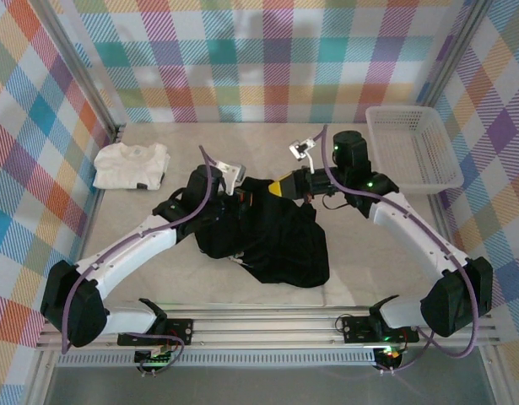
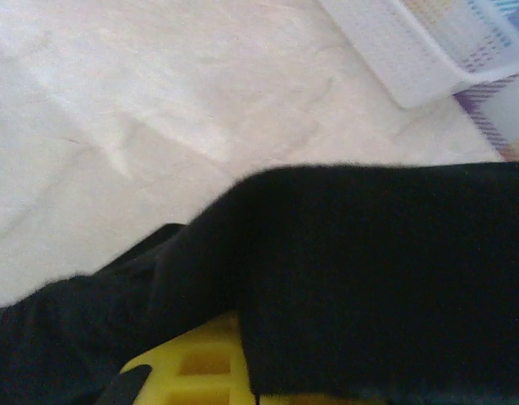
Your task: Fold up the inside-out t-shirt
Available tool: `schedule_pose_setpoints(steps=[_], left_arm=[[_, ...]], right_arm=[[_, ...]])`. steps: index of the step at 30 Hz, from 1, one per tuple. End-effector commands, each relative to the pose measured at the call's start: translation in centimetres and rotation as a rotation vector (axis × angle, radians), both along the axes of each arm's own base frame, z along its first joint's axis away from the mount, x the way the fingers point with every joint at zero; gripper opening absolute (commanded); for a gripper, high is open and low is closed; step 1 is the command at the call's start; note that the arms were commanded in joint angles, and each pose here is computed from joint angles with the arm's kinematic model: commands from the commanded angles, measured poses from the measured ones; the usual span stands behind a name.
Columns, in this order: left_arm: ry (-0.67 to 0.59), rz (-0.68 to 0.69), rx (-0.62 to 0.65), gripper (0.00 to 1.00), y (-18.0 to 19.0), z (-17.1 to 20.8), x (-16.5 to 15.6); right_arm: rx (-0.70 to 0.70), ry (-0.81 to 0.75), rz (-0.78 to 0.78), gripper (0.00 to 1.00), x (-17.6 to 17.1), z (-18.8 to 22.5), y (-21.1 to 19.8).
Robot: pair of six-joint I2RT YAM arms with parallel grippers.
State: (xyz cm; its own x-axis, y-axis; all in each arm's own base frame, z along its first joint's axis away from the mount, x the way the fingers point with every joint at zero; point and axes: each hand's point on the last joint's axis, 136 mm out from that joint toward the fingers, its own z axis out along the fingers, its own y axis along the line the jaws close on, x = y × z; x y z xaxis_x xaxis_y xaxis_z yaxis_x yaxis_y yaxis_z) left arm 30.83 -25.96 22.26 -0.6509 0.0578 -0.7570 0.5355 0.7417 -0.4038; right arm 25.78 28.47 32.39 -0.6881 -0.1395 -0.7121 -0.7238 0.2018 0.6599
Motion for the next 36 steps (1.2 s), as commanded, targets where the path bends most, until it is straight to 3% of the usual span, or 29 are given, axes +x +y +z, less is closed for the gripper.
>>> schedule_pose_setpoints(steps=[1, 4, 9, 14, 19, 24, 33, 36], left_arm=[[-0.01, -0.22, -0.267, 0.0, -1.9, 5.9, -3.7], [-0.003, -0.308, -0.406, 0.0, -1.9, 8.7, -6.5], [-0.02, -0.329, -0.484, 0.0, -1.0, 11.1, -8.2], [-0.035, -0.316, -0.49, 0.0, -0.5, 11.8, -8.1], [-0.033, -0.28, -0.475, 0.0, -0.4, 11.7, -7.4], [-0.026, -0.248, -0.48, 0.0, -0.3, 11.9, -6.8], [-0.004, -0.204, -0.506, 0.0, 0.0, 12.3, -6.5], [-0.008, -0.199, -0.5, 0.0, 0.2, 12.2, -6.6]], right_arm=[[-0.221, -0.06, -0.249, 0.06, 3.2, -1.8, -3.0], [-0.311, -0.091, -0.399, 0.11, 5.8, -3.1, -4.5], [-0.323, -0.127, -0.393, 0.23, 5.8, -3.4, -4.6], [-0.316, -0.25, -0.29, 0.38, 2.0, -3.9, -4.4], [-0.139, -0.329, -0.131, 0.53, -3.5, -3.7, -3.3], [-0.138, -0.359, -0.102, 0.67, -5.0, -6.3, -3.3], [-0.014, -0.449, -0.105, 0.71, -3.7, -6.2, 0.2], [0.041, -0.437, -0.105, 0.64, -2.5, -4.9, 1.7]])
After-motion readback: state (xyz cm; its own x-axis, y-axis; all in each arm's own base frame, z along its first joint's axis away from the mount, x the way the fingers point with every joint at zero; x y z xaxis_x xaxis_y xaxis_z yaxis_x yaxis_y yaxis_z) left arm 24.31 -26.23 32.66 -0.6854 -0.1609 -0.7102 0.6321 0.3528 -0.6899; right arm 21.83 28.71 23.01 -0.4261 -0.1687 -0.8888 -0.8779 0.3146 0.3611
